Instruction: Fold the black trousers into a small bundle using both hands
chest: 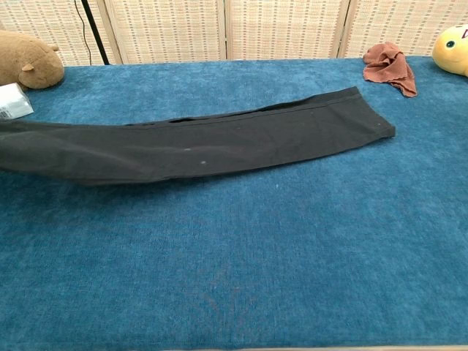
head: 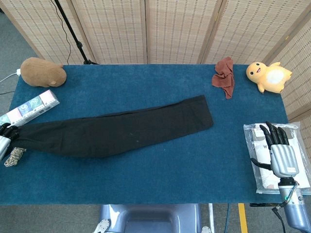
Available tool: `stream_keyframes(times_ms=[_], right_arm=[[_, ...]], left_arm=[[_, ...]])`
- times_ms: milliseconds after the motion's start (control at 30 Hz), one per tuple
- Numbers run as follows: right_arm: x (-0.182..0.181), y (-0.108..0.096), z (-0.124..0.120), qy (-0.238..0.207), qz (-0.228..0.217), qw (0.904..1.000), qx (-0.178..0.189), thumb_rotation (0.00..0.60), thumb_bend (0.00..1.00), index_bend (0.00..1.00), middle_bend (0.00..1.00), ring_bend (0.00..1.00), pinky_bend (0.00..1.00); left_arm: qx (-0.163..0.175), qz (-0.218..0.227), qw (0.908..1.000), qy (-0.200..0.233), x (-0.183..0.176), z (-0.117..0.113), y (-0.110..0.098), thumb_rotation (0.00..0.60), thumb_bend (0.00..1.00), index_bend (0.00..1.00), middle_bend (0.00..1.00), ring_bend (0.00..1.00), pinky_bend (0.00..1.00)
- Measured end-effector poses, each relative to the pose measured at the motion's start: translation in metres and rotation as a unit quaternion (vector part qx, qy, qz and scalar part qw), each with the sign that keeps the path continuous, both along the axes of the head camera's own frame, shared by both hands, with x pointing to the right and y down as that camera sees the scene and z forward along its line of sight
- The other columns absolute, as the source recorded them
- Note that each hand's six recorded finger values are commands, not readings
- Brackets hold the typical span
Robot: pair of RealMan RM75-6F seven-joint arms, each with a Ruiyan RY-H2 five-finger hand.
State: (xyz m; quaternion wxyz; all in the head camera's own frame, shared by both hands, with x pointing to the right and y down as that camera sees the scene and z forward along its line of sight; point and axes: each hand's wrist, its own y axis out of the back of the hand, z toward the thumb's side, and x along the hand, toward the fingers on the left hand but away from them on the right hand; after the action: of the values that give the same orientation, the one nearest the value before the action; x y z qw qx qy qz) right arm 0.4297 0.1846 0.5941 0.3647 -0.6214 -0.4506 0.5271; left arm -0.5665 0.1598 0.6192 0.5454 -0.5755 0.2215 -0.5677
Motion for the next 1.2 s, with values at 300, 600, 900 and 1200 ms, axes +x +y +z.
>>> stream_keyframes(times_ms=[300,600,900,1200], right_arm=[[-0.005,0.0,0.003,-0.002,-0.005,1.0,-0.005,0.6,0.0,0.0,0.0,0.0,0.0],[-0.004,0.0,0.003,-0.002,-0.004,1.0,-0.007,0.6,0.0,0.0,0.0,0.0,0.0],[-0.001,0.0,0.001,-0.005,-0.001,1.0,-0.005,0.6,0.0,0.0,0.0,0.0,0.0],[0.001,-0.001,-0.002,-0.009,0.001,1.0,-0.002,0.6,0.0,0.0,0.0,0.0,0.0]], left_arm=[[0.008,0.01,0.9998,-0.016,-0.007,-0.011,0.003,0.6,0.66,0.64,0.34,0.24,0.33],[0.088,0.064,0.993,0.044,0.036,-0.029,-0.036,0.6,0.66,0.64,0.34,0.24,0.33],[0.162,0.144,0.9729,0.08,0.101,-0.042,-0.1,0.6,0.66,0.64,0.34,0.25,0.34],[0.204,0.227,0.9465,0.105,0.188,-0.039,-0.149,0.6,0.66,0.64,0.34,0.25,0.34]])
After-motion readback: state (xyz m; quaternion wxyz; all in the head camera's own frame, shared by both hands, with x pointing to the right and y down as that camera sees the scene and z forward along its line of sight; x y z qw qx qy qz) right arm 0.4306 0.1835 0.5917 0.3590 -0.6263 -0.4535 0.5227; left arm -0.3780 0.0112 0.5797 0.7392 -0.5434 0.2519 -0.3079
